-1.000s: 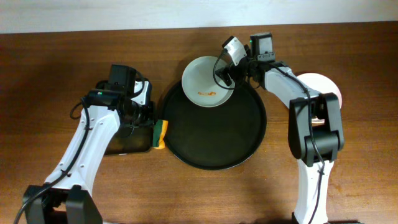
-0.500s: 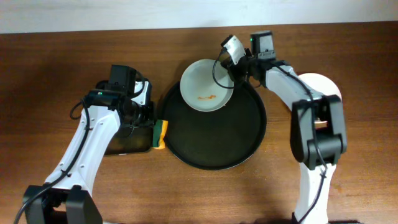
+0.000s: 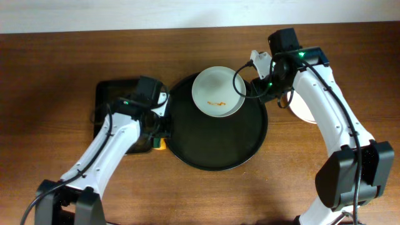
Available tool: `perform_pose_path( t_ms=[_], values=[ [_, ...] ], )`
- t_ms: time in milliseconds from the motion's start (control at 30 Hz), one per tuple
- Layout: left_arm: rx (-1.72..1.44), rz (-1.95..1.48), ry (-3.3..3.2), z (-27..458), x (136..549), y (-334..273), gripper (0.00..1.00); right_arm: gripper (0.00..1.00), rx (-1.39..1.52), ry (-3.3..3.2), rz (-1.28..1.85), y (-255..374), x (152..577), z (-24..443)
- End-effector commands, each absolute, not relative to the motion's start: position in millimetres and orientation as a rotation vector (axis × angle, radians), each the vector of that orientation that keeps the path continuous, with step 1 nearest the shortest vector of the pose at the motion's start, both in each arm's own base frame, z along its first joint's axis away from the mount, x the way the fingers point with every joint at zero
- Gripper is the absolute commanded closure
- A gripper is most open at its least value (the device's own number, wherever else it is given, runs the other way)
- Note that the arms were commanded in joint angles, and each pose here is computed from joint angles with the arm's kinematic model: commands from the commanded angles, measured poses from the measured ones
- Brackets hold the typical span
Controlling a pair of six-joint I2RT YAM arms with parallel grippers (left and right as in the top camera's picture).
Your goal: Clean dirty plates on tray and stack at the side
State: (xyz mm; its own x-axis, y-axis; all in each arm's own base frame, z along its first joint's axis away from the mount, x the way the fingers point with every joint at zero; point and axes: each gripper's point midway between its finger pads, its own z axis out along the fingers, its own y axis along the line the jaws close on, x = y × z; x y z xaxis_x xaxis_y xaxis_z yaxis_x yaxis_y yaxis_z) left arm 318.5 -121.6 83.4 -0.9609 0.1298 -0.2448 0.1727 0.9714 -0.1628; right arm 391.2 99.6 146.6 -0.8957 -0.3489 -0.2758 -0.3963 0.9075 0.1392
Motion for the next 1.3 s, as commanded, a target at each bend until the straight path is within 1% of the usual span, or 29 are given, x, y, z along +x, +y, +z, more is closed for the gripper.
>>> perform_pose_path(
  t_ms=[0, 100, 200, 267, 367, 467, 533, 600, 633, 700, 733, 767, 800, 833, 1100, 1133, 1167, 1200, 1233, 1267],
  values=[
    [0.194, -0.207, 2.853, 65.3, 319.0, -115.9, 0.52, 0.58, -0.521, 2.842, 0.302, 100.2, 387.1, 147.5],
    [0.182, -0.165, 2.792, 66.0, 332.6, -112.7, 0.52, 0.56, -0.523, 2.84, 0.318, 101.9, 386.9, 147.9],
    [0.181, -0.158, 2.789, 66.2, 333.4, -112.0, 0.52, 0.55, -0.523, 2.836, 0.318, 102.1, 387.7, 148.0],
    [0.168, -0.091, 2.787, 64.9, 334.2, -103.6, 0.52, 0.55, -0.523, 2.835, 0.317, 102.0, 387.9, 148.1],
    [0.16, -0.084, 2.801, 53.9, 328.9, -101.5, 0.52, 0.55, -0.524, 2.835, 0.317, 102.1, 387.9, 148.1],
    [0.16, -0.09, 2.796, 44.9, 327.2, -101.5, 0.67, 0.55, -0.523, 2.833, 0.317, 102.1, 388.5, 148.2],
    [0.163, -0.121, 2.773, 47.2, 332.0, -106.0, 0.87, 0.55, -0.528, 2.831, 0.316, 102.1, 388.5, 148.2],
    [0.171, -0.171, 2.762, 48.9, 334.0, -112.7, 0.97, 0.55, -0.528, 2.831, 0.316, 102.1, 388.5, 148.2],
    [0.171, -0.179, 2.755, 49.8, 335.6, -113.8, 0.99, 0.55, -0.528, 2.831, 0.316, 102.1, 388.5, 148.2],
    [0.171, -0.182, 2.743, 50.9, 338.1, -114.5, 0.99, 0.55, -0.528, 2.832, 0.315, 102.1, 388.5, 148.2],
    [0.171, -0.184, 2.739, 51.4, 339.1, -114.9, 0.74, 0.55, -0.528, 2.832, 0.315, 102.1, 388.5, 148.2],
    [0.171, -0.184, 2.736, 51.6, 339.6, -115.0, 0.61, 0.55, -0.528, 2.831, 0.316, 102.1, 388.5, 148.2],
    [0.17, -0.183, 2.734, 51.8, 340.2, -115.0, 0.55, 0.55, -0.529, 2.831, 0.315, 102.1, 388.5, 148.2],
    [0.17, -0.184, 2.729, 52.3, 341.2, -115.3, 0.53, 0.55, -0.529, 2.831, 0.315, 102.1, 388.6, 148.2],
    [0.168, -0.143, 2.736, 47.6, 340.9, -111.4, 0.55, 0.55, -0.539, 2.828, 0.314, 102.1, 388.7, 148.2],
    [0.174, -0.145, 2.734, 46.8, 341.3, -113.4, 0.6, 0.55, -0.539, 2.826, 0.313, 102.2, 389.2, 148.4],
    [0.182, -0.151, 2.723, 47.6, 342.8, -116.4, 0.8, 0.55, -0.539, 2.822, 0.313, 102.4, 390.2, 148.6],
    [0.19, -0.154, 2.717, 48.2, 343.5, -119.1, 0.87, 0.55, -0.539, 2.821, 0.313, 102.4, 390.3, 148.7],
    [0.206, -0.158, 2.712, 48.4, 343.1, -123.3, 0.89, 0.55, -0.539, 2.821, 0.313, 102.4, 390.3, 148.7],
    [0.218, -0.149, 2.712, 47.3, 342.4, -125.5, 0.88, 0.55, -0.539, 2.821, 0.313, 102.4, 390.3, 148.7]
  ],
)
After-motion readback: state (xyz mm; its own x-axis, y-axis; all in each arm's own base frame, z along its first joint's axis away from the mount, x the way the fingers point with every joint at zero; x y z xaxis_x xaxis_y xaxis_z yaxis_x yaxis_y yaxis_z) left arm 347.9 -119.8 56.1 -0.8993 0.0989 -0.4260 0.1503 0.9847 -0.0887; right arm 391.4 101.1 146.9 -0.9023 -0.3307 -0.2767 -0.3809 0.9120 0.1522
